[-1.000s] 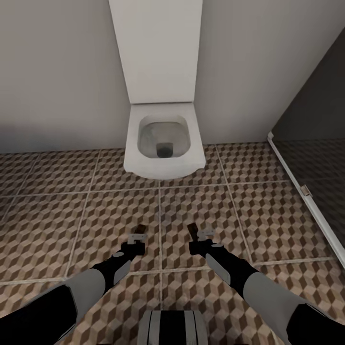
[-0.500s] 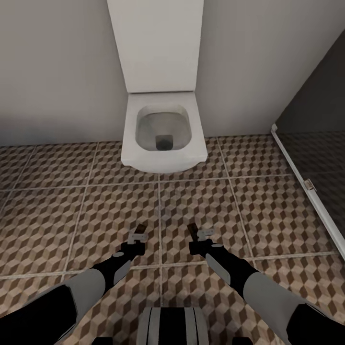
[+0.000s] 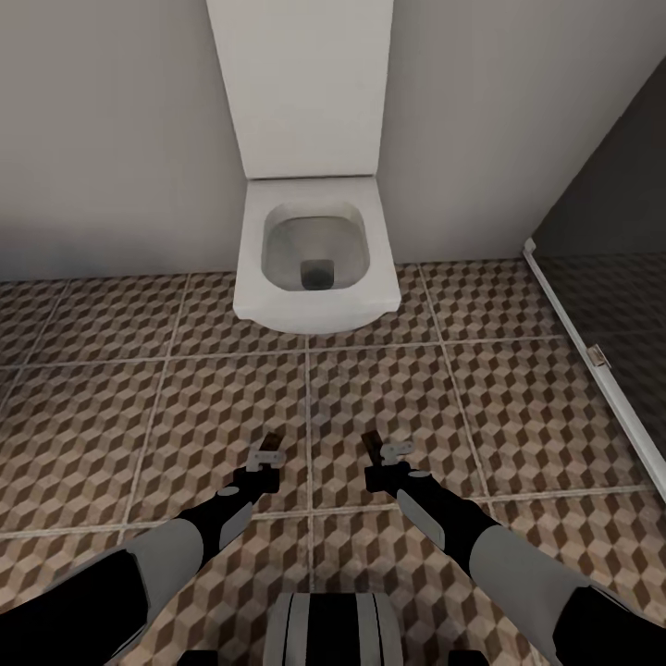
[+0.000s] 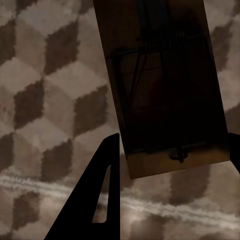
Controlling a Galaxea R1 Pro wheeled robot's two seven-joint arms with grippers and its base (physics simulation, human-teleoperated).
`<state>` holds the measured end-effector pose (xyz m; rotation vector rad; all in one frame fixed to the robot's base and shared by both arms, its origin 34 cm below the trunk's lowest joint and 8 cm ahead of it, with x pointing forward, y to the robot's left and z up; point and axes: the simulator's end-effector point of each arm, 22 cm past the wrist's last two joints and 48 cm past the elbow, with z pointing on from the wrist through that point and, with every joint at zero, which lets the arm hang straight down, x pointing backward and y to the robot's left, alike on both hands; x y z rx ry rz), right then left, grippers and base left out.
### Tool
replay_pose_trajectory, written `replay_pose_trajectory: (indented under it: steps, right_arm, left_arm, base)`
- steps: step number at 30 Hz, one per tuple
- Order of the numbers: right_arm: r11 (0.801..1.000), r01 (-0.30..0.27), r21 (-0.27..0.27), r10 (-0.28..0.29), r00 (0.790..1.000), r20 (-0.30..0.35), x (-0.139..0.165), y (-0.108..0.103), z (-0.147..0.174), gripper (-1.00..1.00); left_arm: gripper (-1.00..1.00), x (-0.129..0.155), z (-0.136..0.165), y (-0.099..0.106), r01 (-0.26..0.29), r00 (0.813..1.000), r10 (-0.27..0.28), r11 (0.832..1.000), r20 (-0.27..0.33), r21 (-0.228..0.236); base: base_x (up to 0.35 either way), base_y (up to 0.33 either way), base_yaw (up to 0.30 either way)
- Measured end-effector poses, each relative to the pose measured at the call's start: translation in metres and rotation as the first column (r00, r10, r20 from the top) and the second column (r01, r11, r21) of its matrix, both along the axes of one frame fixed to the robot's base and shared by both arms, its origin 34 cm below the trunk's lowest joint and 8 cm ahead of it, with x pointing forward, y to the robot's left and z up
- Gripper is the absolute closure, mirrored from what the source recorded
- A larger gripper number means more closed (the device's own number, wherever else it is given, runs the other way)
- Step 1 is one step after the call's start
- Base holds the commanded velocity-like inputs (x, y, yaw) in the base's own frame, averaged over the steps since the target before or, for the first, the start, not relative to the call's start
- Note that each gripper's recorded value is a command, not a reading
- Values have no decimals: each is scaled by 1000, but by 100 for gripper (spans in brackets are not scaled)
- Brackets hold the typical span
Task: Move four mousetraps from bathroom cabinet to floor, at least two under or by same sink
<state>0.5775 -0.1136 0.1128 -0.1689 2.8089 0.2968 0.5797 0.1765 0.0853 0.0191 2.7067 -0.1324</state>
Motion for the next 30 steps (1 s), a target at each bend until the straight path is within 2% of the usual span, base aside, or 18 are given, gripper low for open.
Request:
replay_pose_trajectory:
  steps: [5, 25, 30]
  right_arm:
    - [1000, 0, 0, 0, 1000, 0, 0, 0, 0, 100]
    - [1000, 0, 0, 0, 1000, 0, 0, 0, 0, 100]
    - [1000, 0, 1, 0, 1000, 0, 0, 0, 0, 100]
  left_arm:
    - [100, 0, 0, 0, 0, 1000, 0, 1000, 0, 0]
    - [100, 0, 0, 0, 0, 1000, 0, 1000, 0, 0]
    - [100, 0, 0, 0, 0, 1000, 0, 1000, -1, 0]
  base:
    - [103, 0, 0]
    - [255, 0, 0]
    - [128, 0, 0]
